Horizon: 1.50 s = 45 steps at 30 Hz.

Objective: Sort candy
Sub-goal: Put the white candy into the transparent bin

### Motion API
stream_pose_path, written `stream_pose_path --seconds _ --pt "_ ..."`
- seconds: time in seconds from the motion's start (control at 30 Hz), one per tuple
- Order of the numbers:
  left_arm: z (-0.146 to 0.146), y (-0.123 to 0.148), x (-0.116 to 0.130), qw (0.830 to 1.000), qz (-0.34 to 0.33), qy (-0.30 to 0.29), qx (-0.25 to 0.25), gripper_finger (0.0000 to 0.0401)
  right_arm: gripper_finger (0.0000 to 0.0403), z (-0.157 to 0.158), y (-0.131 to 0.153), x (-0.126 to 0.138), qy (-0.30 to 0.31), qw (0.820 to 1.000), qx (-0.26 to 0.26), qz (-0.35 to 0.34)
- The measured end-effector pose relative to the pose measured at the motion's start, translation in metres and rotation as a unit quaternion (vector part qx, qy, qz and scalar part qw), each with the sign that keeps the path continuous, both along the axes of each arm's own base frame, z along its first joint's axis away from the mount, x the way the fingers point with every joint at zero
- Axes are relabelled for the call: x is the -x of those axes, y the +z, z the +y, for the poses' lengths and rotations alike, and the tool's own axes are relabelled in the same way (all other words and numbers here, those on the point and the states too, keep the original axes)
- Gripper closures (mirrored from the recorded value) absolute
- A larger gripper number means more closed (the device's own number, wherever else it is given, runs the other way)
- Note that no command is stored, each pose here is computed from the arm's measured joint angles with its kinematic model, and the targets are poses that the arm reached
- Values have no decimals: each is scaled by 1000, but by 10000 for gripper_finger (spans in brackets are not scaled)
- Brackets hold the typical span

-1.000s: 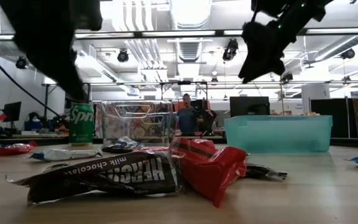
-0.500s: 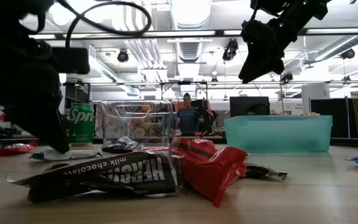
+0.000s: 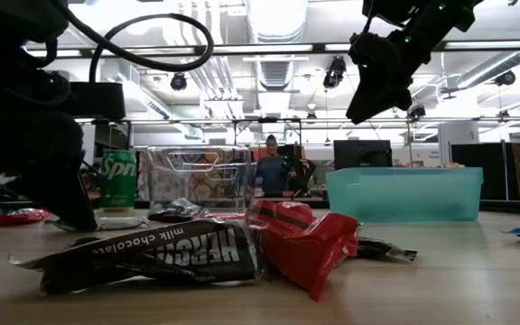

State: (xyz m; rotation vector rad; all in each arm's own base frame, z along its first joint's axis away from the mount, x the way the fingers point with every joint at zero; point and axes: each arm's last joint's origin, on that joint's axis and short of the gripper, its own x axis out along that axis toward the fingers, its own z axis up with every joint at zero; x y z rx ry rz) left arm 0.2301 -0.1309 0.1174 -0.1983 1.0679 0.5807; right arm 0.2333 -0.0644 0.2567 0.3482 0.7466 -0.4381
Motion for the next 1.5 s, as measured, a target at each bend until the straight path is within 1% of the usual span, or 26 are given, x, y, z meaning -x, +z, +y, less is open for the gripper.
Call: stream_pose_path --seconds 0.07,0.13,0.23,0.3,0.43,0.5,0.6,0.7,0.8,0.87,1.03,1.13,1.23,1.37,1.5 --pt "0 1 1 1000 2 -2 -2 365 277 0 0 0 0 1000 0 0" --pt "1 3 1 1000 0 -3 -1 388 277 0 0 0 0 1000 0 0" --pt "-2 11 1 1000 -3 -13 12 386 276 0 0 0 1 1000 0 0" --pt "-6 21 -1 999 -7 -30 32 388 276 1 2 1 2 1000 0 -3" --pt "-11 53 -7 996 -57 -55 50 398 279 7 8 5 12 1000 4 -18" --pt "-11 67 -9 994 -81 -67 43 398 280 11 11 6 20 999 5 -27" --pt "-5 93 -16 988 -141 -55 7 398 278 16 16 8 30 999 8 -39" --pt "15 111 -26 983 -179 -14 -36 398 277 20 19 7 38 998 11 -51" --pt "41 124 -38 978 -196 31 -58 398 280 22 20 6 43 997 12 -59" --pt "62 127 -46 977 -194 58 -71 398 280 22 20 6 44 997 12 -57" --pt "121 128 -59 972 -163 121 -114 398 278 22 19 5 43 998 11 -54" --pt "160 122 -61 972 -135 158 -112 398 281 22 18 5 43 998 11 -54" --pt "189 120 -58 968 -123 194 -100 395 281 22 18 5 42 998 10 -53" --pt "207 119 -55 965 -119 213 -95 379 280 22 18 5 41 998 9 -53" --pt "213 119 -53 965 -115 216 -99 354 277 22 18 5 41 998 8 -54"
